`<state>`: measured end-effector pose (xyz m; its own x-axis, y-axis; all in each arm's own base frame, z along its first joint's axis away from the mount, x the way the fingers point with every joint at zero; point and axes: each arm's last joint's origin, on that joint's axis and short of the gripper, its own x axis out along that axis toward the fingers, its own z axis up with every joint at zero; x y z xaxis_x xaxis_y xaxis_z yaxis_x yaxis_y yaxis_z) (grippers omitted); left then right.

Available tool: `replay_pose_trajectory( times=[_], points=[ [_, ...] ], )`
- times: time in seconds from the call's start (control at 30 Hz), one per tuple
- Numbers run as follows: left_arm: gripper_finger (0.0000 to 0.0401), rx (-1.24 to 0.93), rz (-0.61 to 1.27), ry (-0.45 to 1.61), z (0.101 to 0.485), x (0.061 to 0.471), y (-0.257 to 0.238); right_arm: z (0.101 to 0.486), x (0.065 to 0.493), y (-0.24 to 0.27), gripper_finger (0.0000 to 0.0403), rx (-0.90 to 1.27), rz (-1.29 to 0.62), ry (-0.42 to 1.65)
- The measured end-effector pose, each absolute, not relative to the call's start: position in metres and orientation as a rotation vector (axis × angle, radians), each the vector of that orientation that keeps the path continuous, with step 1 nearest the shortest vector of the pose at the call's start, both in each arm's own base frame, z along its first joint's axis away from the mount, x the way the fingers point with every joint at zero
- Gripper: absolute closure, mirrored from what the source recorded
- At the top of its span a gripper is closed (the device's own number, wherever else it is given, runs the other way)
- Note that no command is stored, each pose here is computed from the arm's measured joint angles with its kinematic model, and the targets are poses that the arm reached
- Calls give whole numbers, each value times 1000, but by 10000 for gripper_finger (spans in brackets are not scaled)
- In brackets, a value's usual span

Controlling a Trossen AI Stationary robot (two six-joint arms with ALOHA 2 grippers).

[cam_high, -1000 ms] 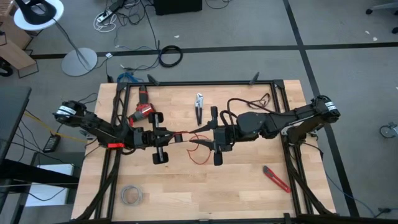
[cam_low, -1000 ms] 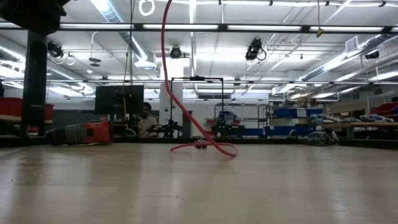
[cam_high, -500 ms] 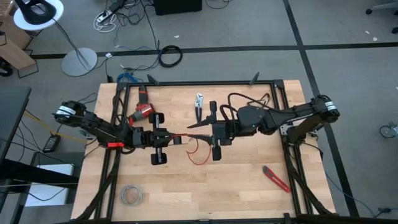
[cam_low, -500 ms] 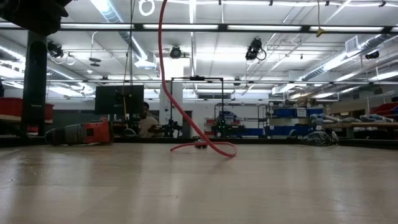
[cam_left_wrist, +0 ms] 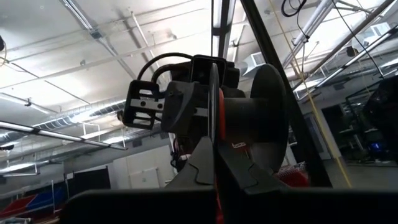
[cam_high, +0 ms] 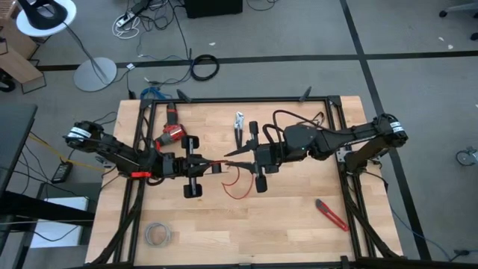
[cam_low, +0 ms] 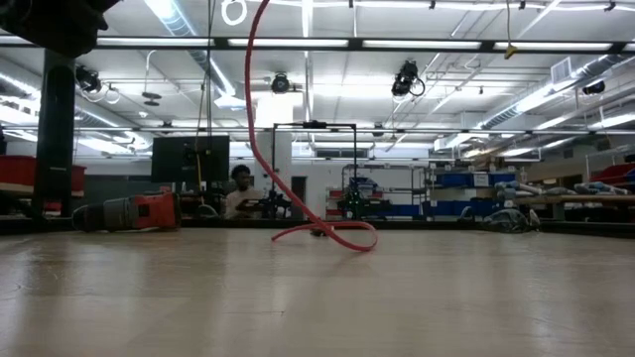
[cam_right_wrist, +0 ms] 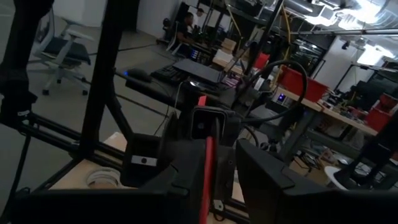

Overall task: Coil cords
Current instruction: Coil the red wire onto the black spool

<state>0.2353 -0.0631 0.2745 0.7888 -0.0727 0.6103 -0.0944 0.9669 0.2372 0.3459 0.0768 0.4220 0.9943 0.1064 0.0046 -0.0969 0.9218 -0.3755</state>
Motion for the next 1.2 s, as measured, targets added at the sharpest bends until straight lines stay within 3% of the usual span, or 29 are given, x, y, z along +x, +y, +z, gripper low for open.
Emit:
replay_pose_trajectory(
  times=[0.67, 1.2],
  points=[
    [401, 262, 24, -651, 274, 237, -61, 419, 348, 68, 315, -360, 104, 8],
    [401, 263, 21, -637, 273, 237, -61, 412, 358, 64, 348, -364, 106, 8]
  ],
)
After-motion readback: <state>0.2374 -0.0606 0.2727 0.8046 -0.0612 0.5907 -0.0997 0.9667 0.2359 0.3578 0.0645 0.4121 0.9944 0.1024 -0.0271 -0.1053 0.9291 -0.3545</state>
